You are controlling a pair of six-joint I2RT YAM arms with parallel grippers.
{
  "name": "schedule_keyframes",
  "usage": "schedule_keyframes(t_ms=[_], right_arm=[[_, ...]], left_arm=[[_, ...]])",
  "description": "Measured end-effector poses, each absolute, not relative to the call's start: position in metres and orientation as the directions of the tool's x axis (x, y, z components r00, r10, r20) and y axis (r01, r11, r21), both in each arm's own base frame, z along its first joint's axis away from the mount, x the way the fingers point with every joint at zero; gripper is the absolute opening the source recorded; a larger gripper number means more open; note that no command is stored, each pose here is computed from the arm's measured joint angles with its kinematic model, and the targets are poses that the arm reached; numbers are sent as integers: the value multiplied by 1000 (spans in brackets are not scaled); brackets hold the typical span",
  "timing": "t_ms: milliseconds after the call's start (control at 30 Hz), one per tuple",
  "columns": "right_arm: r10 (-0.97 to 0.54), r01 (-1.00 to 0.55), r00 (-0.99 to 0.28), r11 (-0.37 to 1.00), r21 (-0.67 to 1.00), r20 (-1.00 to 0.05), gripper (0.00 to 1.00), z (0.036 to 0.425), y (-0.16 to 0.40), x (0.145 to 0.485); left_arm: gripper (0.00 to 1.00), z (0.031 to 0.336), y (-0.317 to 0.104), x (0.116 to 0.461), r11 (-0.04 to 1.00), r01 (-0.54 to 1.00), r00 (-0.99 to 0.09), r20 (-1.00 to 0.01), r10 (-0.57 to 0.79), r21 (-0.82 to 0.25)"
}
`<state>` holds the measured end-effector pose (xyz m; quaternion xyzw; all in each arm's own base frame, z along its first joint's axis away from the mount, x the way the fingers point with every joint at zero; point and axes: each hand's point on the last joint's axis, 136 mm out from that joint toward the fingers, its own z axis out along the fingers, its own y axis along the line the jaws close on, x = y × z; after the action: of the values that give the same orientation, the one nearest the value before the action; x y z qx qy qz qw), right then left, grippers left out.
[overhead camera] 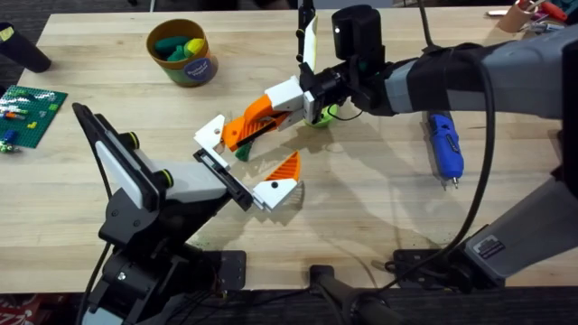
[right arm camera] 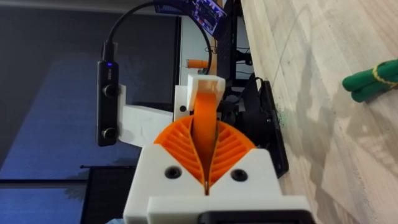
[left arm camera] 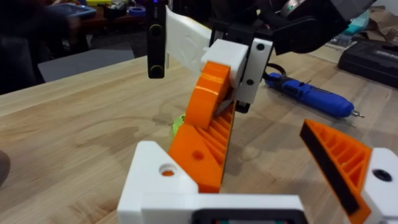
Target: Pick up the gripper from the table and insert it into the empty holder that is missing its gripper. Then pick up a screw, insert it into the mounting hole, and use the screwdriver to tighten it. Finally, clean up the table by picking up the vegetable and placing it into the bucket.
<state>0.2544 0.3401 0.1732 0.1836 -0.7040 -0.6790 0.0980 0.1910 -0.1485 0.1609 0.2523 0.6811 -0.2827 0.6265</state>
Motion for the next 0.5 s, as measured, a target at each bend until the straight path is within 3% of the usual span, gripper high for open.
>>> schedule_keyframes(t_ms=[500], right_arm=[[-410, -111, -906, 2, 994, -100, 16, 174, 337, 251]], left_arm=[[986, 163, -148, 192, 716, 694, -86, -996, -18, -73]])
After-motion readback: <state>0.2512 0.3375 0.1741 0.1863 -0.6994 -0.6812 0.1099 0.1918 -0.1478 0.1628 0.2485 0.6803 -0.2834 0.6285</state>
